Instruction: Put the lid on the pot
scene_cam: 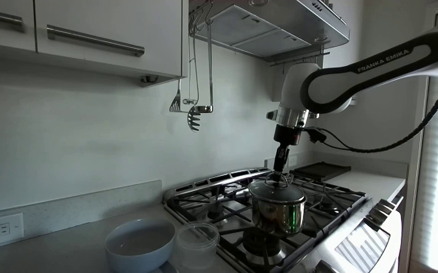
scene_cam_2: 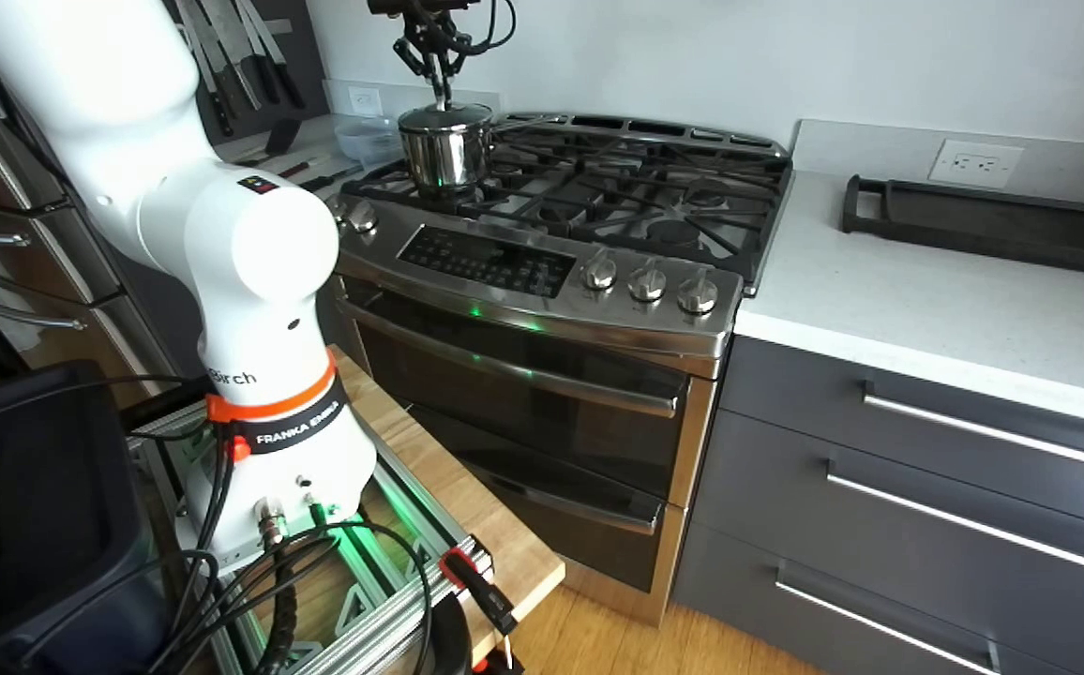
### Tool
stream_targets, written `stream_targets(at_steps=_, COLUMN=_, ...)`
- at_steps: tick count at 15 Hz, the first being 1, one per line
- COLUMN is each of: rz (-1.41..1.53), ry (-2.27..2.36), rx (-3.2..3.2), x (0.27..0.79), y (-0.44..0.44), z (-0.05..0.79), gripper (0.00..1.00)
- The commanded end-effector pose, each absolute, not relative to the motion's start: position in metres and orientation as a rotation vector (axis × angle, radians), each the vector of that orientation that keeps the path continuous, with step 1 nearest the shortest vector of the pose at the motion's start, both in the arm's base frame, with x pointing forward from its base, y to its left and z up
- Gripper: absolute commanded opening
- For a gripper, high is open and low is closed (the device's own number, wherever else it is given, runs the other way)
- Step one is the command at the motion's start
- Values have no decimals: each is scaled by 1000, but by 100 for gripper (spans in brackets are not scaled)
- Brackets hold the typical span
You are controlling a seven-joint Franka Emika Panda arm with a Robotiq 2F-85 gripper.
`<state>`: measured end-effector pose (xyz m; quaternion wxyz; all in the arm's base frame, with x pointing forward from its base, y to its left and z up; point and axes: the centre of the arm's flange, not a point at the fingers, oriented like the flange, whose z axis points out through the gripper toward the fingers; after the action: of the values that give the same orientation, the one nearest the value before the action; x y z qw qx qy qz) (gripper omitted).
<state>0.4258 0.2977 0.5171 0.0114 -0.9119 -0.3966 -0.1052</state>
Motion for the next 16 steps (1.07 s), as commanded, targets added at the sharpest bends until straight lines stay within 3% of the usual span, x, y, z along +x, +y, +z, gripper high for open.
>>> stream_targets(at_steps=1, rz=-225, ry=-1261, rx=-2851, x=416, y=292, z=504, gripper=4)
stream_targets(at_steps=7, rz=-188, ry=-1271, rx=-2858, x=415, y=290, z=501, gripper=4)
stream_targets(at_steps=8, rz=-198, ry=-1267, rx=-2860, x=416, y=290, z=502, gripper=16)
stream_targets(at_steps=9, rz=-217, ry=-1263, rx=-2851, x=417, y=290, z=503, gripper=41)
stream_targets(at_steps=11, rz=-265, ry=-1238, rx=-2837, x=421, y=291, z=506, gripper=44)
stream_targets(at_steps=16, rz=-366, ry=-1228, rx=-2839, x=430, y=294, z=539, gripper=81)
